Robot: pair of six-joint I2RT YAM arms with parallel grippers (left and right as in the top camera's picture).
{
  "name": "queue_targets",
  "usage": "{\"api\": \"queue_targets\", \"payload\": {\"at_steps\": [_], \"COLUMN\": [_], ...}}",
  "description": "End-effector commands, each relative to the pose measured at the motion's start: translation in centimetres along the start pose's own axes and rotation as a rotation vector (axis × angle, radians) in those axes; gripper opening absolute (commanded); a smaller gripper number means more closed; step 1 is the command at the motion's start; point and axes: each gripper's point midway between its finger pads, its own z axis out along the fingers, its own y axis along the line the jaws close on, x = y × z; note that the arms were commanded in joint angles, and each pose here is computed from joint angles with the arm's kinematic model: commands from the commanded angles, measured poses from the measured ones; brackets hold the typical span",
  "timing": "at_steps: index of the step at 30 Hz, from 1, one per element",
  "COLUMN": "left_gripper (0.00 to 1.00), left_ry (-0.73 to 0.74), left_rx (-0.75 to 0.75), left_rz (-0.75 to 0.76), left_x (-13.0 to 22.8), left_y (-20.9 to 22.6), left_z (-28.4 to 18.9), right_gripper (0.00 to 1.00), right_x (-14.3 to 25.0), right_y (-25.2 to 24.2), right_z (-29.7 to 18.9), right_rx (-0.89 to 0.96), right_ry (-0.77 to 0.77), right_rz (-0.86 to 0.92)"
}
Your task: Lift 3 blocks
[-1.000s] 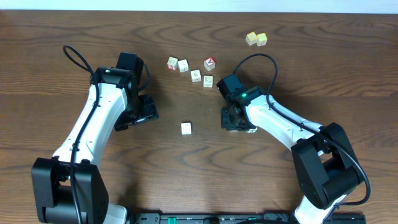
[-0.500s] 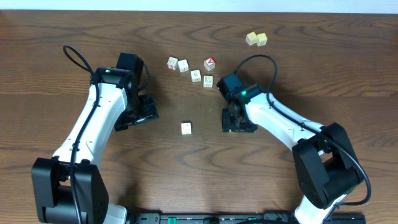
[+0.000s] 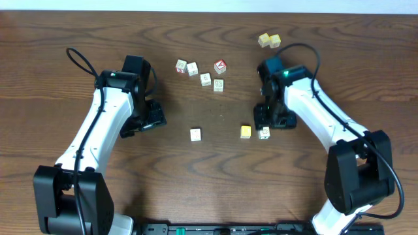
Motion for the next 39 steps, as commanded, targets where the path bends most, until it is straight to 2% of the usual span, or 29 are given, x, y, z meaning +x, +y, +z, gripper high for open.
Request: {"api": "queue_targets", "payload": {"at_steps": [1, 8, 13, 16, 28, 39], "left_gripper": [0.76, 0.76, 0.76, 0.76, 0.76, 0.76], "left_ry": [0.007, 0.012, 0.011, 0.011, 0.01, 0.011], "left_rx": [-0.018, -0.02, -0.02, -0.02, -0.02, -0.019], "left_rz": [-0.004, -0.004, -0.003, -0.003, -0.003, -0.003], "left_x": [0.2, 0.3, 0.3, 0.3, 0.2, 0.3], "left_y": [0.4, 0.4, 0.4, 0.4, 0.4, 0.4], "left_z": [0.2, 0.2, 0.2, 0.2, 0.2, 0.2], "right_gripper": [0.65, 0.61, 0.5, 0.35, 0.29, 0.27], "right_x": [1.0, 0.6, 0.5, -0.1, -0.5, -0.2], "right_y": [0.6, 0.8, 0.8, 1.0, 1.3, 1.9], "right_z": [1.7, 3.2, 4.1, 4.1, 4.1, 4.1], "right_rx": [-0.058, -0.074, -0.079, -0.087, -0.097, -0.105], "right_ry": [0.021, -0.015, -0.032, -0.058, -0.07, -0.064], "right_rz": [-0.038, -0.027, -0.019, -0.017, 0.078, 0.044]}}
